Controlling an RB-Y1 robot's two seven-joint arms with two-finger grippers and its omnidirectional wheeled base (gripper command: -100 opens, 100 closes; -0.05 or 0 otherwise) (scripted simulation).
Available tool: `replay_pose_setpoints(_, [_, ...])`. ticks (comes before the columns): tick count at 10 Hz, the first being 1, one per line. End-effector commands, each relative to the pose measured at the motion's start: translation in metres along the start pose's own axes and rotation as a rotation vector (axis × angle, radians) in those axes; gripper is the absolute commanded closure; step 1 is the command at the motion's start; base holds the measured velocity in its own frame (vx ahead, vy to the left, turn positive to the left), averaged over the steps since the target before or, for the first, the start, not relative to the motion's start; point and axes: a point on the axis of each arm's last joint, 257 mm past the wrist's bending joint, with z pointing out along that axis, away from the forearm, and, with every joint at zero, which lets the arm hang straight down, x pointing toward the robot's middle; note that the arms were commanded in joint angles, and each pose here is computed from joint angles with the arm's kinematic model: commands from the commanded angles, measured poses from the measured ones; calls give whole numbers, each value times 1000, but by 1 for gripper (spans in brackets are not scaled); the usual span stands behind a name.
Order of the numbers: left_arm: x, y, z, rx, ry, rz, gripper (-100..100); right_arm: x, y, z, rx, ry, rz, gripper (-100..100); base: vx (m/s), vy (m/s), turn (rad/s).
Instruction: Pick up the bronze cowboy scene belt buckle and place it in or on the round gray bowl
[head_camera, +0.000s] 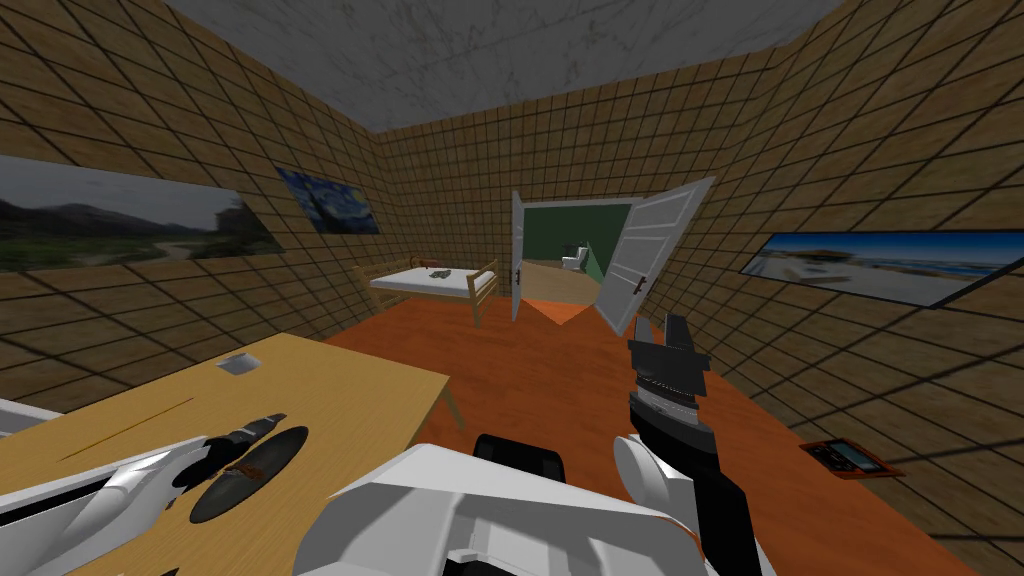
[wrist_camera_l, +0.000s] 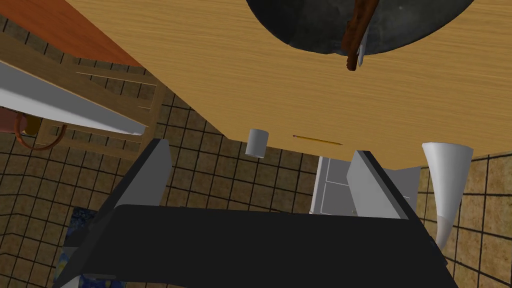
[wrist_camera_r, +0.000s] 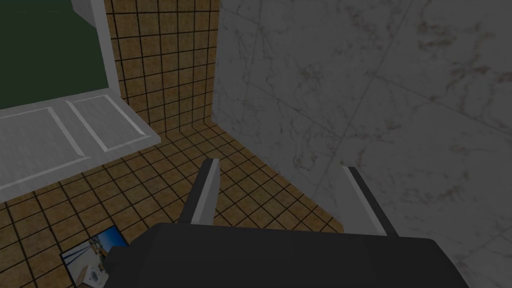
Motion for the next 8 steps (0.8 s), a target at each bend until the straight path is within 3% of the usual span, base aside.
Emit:
replay_pose_setpoints(1, [-12, 12, -1, -27, -16, 31, -100, 0, 0, 0, 0, 0, 0, 0, 8, 2, -12])
replay_pose_setpoints(2, [-4, 7, 0, -17, -2, 34, -100, 0, 0, 0, 0, 0, 0, 0, 0, 0, 0])
replay_pose_setpoints(4, [-28, 28, -5, -59, -48, 37, -100, 0, 0, 0, 0, 0, 0, 0, 0, 0, 0])
replay_pose_setpoints(5, [-49, 58, -14, -104, -73, 22, -100, 0, 0, 0, 0, 0, 0, 0, -36, -34, -339])
replay_pose_setpoints(6, [-49, 58, -14, -103, -73, 10, -100, 0, 0, 0, 0, 0, 0, 0, -49, -22, -168])
replay_pose_setpoints(7, [-62, 68, -18, -124, -99, 11, -100, 0, 0, 0, 0, 0, 0, 0, -23, -9, 38])
replay_pose_setpoints(8, [-49, 58, -14, -103, -73, 10, -100, 0, 0, 0, 0, 0, 0, 0, -4, -2, 42])
